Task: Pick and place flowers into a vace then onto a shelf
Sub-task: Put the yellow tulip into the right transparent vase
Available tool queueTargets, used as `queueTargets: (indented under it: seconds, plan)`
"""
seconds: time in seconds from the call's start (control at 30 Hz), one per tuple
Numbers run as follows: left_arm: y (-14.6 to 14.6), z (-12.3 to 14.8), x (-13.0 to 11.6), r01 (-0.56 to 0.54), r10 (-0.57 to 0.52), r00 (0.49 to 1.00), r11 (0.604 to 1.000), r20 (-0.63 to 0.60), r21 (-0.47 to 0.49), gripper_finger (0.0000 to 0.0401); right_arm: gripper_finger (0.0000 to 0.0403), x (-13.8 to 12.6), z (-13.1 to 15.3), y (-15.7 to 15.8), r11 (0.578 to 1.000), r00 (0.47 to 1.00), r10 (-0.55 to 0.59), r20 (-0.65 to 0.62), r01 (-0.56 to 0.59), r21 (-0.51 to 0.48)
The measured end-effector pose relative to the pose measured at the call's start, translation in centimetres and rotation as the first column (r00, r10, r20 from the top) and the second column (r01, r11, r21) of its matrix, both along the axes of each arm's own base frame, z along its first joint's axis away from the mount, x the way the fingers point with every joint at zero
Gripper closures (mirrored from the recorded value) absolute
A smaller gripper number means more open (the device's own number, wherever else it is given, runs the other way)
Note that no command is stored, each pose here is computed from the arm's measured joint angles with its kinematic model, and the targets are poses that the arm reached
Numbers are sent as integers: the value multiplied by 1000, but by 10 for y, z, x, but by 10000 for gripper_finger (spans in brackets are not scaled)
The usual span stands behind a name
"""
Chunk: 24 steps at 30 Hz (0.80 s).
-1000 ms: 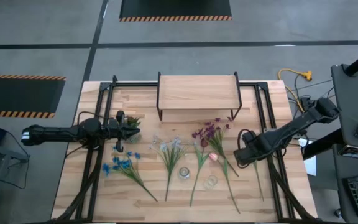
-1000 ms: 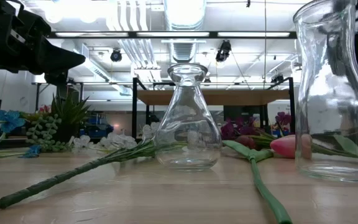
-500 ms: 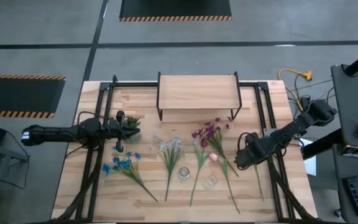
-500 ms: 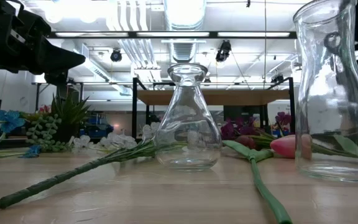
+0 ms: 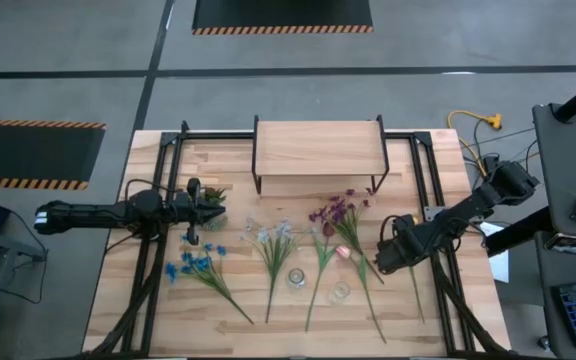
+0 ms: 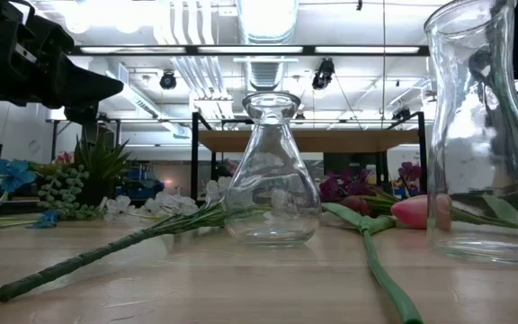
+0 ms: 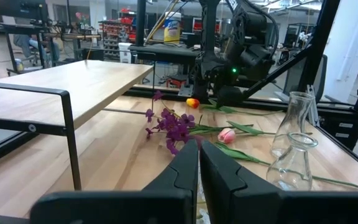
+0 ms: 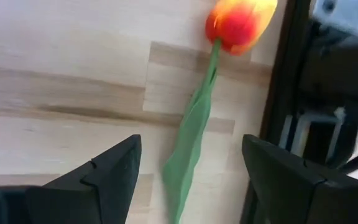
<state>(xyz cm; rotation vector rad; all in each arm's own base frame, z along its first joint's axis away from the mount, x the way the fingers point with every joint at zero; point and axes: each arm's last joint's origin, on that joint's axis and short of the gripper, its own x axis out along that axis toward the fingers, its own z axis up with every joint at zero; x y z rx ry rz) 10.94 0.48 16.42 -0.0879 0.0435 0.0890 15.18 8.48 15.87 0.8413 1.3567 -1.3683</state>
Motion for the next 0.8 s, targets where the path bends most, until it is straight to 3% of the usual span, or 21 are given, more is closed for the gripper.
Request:
queueTargets:
  seconds: [0.2, 0.37, 0.57, 0.8]
  plan:
    - [0, 0, 0, 0, 0, 1000, 1000, 1, 0, 401, 136, 4, -10, 3, 998, 997, -26, 76, 21, 63]
    - [0, 0, 0, 0, 0, 1000, 1000, 1, 0, 401, 144, -7, -21, -1, 995, 999, -50, -1, 50, 90]
    - [0, 0, 0, 0, 0, 1000, 1000, 2, 0, 401, 155, -11, -29, -3, 990, 998, -61, 12, 59, 131]
    - [0, 0, 0, 0, 0, 1000, 1000, 2, 0, 401, 202, -10, -27, -2, 990, 998, -51, 41, 45, 134]
